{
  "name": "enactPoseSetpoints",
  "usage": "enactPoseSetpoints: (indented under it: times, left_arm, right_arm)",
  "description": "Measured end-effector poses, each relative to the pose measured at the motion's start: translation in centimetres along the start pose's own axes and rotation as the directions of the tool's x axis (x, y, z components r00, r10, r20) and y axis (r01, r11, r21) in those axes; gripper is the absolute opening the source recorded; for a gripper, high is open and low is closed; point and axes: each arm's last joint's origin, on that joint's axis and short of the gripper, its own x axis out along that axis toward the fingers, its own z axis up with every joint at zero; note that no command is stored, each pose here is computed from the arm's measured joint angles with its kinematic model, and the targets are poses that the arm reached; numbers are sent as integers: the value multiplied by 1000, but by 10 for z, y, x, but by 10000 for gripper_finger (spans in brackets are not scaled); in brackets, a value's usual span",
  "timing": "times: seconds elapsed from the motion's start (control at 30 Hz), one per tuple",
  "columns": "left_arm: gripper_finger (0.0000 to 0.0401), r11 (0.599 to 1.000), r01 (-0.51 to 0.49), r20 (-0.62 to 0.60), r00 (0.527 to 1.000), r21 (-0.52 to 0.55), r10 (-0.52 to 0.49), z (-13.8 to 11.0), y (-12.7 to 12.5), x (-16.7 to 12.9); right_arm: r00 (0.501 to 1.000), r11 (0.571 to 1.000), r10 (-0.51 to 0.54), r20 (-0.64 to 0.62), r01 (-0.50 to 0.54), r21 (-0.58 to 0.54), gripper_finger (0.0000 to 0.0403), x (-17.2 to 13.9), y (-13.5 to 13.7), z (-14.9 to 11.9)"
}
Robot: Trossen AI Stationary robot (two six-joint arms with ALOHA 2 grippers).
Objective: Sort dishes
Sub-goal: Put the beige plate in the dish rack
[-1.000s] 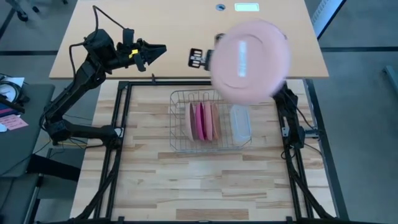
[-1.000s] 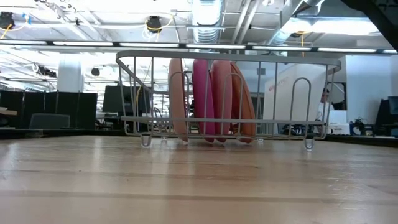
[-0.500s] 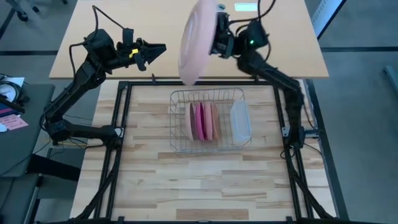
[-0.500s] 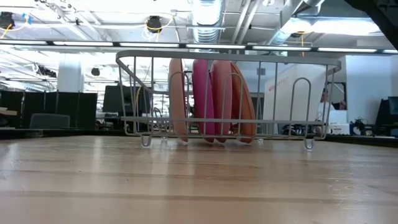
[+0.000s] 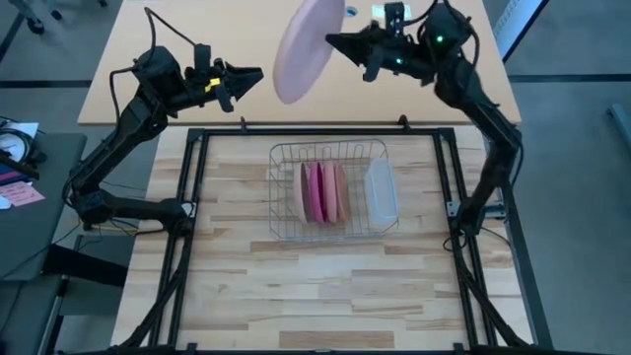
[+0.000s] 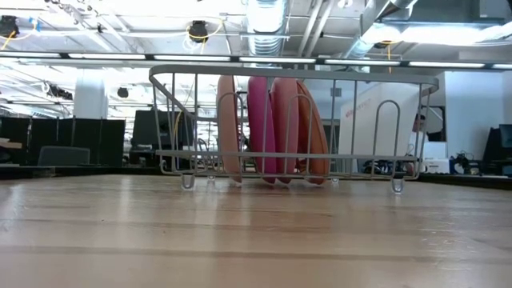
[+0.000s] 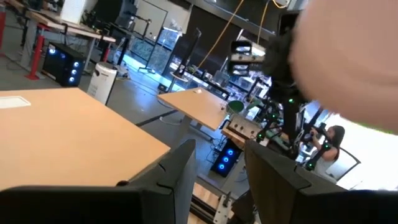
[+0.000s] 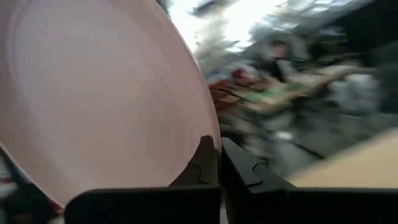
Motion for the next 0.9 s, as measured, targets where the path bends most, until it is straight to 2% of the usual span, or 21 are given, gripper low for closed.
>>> enactPoseSetpoints:
  times: [0.13,0.23,0.37,0.47,0.57,0.63,0.7,0.9]
  left_arm:
    - [132,1000,-6,2,1000,0,6,0,0,0]
    - [132,1000,-15,6,1000,0,15,0,1,0]
    - [132,1000,-25,8,1000,-1,25,0,1,0]
    - [132,999,-38,5,999,-3,39,-1,2,0]
    - [132,999,-48,-4,999,-6,48,-2,2,0]
    - [132,999,-51,-7,999,-7,51,-2,3,0]
    - [132,999,-52,-7,999,-7,52,-2,3,0]
    - [132,998,-65,-1,998,-6,65,-2,3,0]
  right_arm:
    - [969,971,-236,-75,232,-56,0,-14,-4,-6]
    - [912,921,-388,-130,386,-48,0,-22,-9,-12]
    - [822,842,-535,-193,536,-52,0,-27,-13,-24]
    - [733,756,-645,-217,654,-39,0,-31,-14,-32]
    - [592,619,-758,-274,785,-14,0,-39,-19,-43]
    - [516,559,-792,-326,828,-48,0,-45,-24,-50]
    - [453,520,-807,-378,849,-94,0,-51,-27,-55]
    - [399,508,-812,-427,843,-178,0,-57,-27,-60]
